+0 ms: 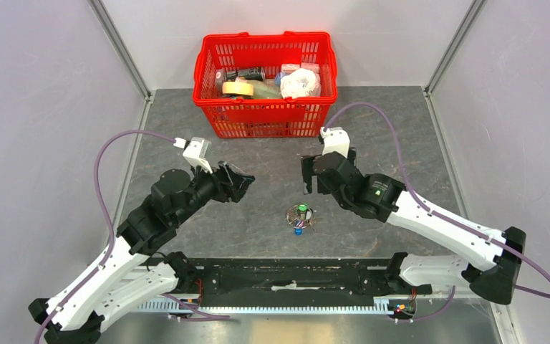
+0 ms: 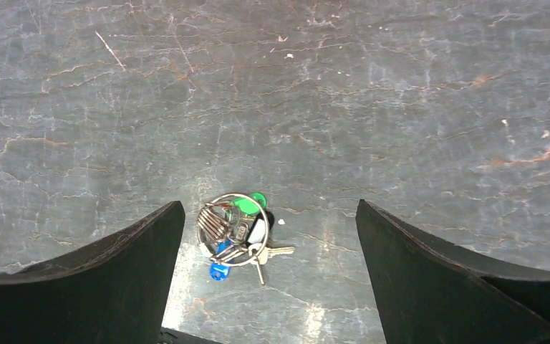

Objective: Put the keys on the keyring

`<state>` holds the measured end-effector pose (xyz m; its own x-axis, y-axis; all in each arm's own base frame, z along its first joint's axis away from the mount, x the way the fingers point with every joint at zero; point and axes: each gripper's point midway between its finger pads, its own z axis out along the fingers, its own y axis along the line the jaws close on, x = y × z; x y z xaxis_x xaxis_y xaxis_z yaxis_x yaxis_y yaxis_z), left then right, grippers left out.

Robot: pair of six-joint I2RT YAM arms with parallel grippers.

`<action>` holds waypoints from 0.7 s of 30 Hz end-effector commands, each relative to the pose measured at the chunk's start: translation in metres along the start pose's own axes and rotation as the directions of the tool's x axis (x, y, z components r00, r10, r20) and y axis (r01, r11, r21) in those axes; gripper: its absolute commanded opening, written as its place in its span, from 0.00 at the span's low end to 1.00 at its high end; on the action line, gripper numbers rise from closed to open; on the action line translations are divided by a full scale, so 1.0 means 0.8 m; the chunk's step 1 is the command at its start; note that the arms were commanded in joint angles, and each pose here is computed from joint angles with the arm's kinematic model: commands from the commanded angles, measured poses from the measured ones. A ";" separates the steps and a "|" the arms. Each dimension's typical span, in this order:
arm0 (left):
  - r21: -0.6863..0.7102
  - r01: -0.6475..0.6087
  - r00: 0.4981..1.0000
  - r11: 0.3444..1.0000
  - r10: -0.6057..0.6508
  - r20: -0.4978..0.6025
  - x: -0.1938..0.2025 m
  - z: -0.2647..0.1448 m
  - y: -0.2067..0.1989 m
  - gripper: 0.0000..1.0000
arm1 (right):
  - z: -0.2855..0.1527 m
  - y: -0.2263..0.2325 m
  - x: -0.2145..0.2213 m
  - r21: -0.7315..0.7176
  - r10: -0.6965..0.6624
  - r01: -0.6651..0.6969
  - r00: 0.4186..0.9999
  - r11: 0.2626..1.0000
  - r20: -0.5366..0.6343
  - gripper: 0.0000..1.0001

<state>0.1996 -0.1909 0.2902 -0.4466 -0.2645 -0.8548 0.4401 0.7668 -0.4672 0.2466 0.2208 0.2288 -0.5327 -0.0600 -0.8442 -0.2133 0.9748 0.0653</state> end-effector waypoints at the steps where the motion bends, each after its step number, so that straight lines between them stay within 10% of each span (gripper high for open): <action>1: -0.048 -0.068 0.997 0.997 0.070 0.040 -0.020 -0.004 0.009 0.79 | -0.031 -0.020 -0.041 0.014 0.014 -0.015 0.995 1.000 0.100 0.97; 21: -0.067 -0.144 0.983 0.987 0.151 0.104 -0.059 -0.025 0.004 0.86 | -0.072 -0.033 -0.091 -0.013 0.014 -0.011 0.978 1.000 0.206 0.99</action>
<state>0.2071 -0.1714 0.3114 -0.3580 -0.2153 -0.9085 0.4238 0.8296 -0.3636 0.2418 0.1916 0.2875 -0.4135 -0.0331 -0.9099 -0.2155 0.9745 0.0625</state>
